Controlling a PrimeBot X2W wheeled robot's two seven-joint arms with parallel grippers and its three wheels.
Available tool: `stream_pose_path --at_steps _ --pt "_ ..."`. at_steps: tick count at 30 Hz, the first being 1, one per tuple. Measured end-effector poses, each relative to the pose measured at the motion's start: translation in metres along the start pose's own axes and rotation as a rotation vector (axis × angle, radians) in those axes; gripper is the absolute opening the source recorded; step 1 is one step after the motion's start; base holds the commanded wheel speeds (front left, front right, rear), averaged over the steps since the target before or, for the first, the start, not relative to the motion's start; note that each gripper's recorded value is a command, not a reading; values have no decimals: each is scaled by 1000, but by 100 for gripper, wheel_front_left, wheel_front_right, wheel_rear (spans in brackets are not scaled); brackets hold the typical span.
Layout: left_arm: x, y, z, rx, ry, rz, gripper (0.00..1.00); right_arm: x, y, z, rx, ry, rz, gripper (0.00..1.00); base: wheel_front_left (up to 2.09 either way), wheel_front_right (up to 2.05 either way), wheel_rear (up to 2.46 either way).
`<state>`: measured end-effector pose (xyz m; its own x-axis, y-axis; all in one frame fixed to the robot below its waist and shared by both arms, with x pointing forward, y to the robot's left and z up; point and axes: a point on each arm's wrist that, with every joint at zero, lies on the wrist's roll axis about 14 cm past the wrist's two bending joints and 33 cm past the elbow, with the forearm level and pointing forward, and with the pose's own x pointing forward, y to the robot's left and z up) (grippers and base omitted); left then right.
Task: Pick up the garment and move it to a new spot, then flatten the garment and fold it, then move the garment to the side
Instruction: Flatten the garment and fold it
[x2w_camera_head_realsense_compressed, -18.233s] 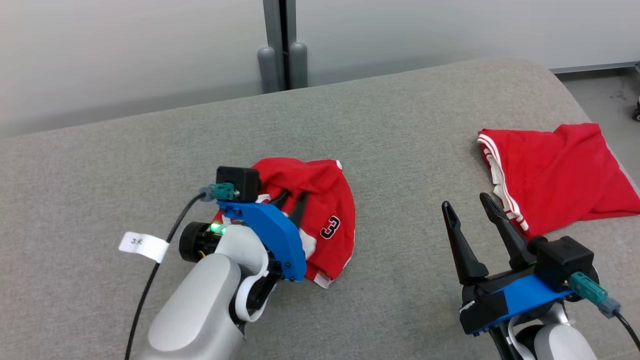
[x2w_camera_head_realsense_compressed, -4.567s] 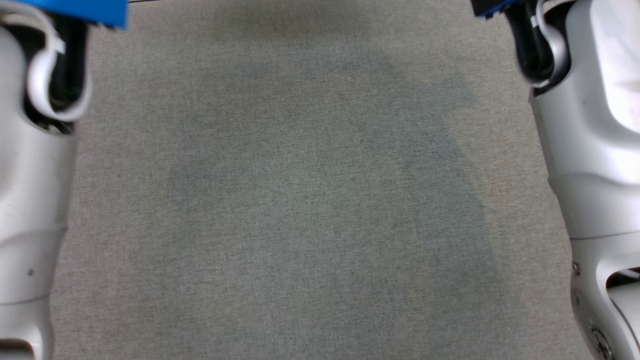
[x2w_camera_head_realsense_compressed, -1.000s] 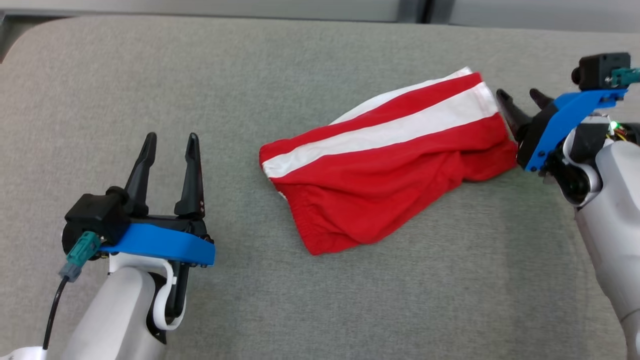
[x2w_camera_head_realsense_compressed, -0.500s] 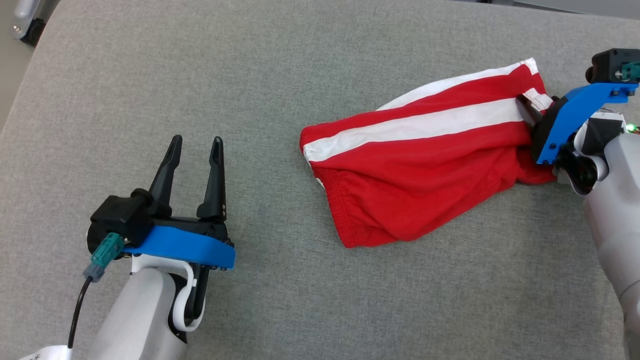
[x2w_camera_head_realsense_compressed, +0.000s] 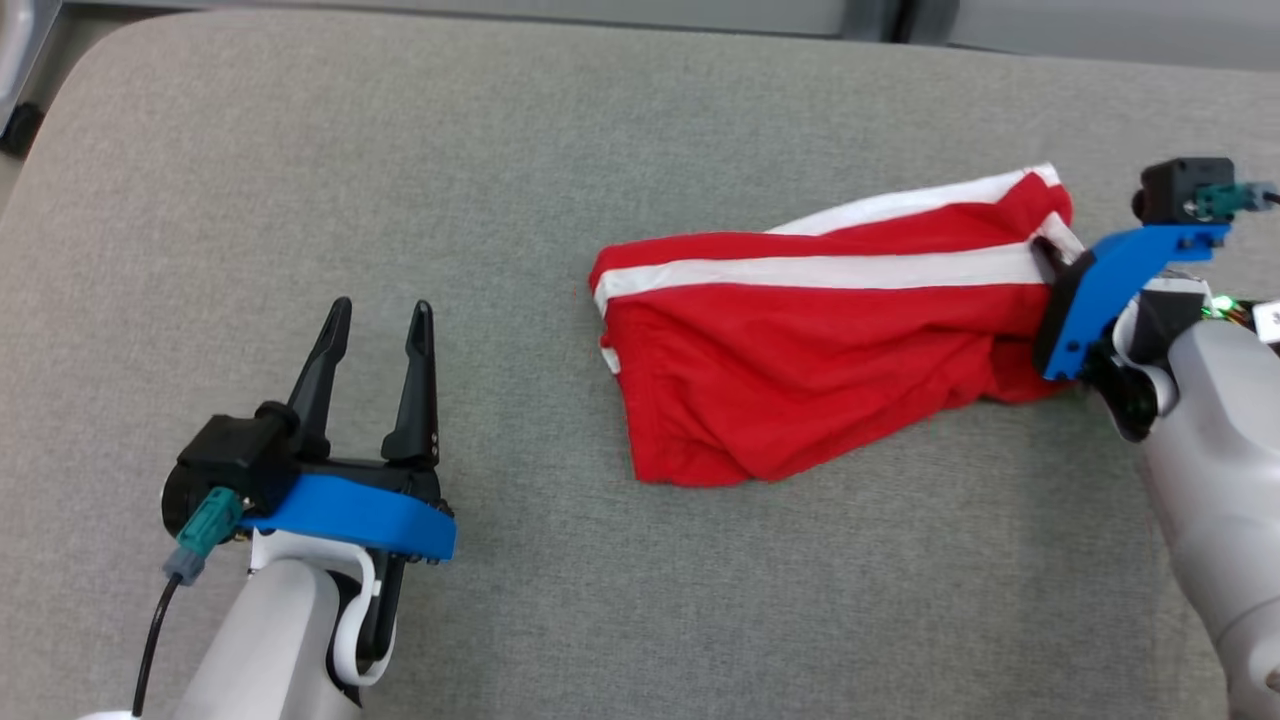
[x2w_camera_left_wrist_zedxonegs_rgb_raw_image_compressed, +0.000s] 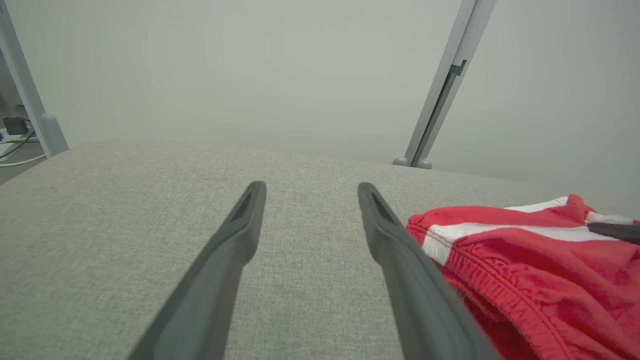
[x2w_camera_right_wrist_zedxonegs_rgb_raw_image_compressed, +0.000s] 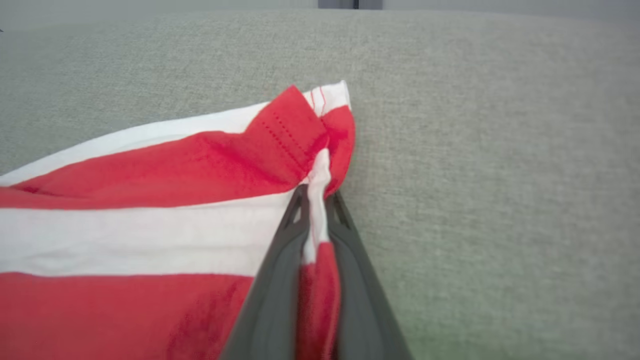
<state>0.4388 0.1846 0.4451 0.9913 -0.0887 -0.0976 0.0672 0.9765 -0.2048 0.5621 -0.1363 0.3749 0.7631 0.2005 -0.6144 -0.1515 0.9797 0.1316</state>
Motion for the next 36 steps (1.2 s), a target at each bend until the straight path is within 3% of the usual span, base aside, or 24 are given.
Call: stream_pose_path --at_steps 10,15,20,29,36 --pt "-13 -21 6 7 -11 -59 100 -66 -94 19 -58 -129 -198 0 0 0 0" --pt "-18 -29 10 9 -19 -77 100 -89 -106 33 -71 -180 -239 0 0 0 0" --pt "-24 -32 14 5 -25 -84 100 -90 -62 46 -96 -207 -162 0 0 0 0" --pt "-27 -30 19 3 -38 -78 100 -82 73 56 -207 -189 102 0 0 0 0" --pt "-31 -23 12 -8 -18 -51 100 -62 112 23 -208 -73 197 0 0 0 0"
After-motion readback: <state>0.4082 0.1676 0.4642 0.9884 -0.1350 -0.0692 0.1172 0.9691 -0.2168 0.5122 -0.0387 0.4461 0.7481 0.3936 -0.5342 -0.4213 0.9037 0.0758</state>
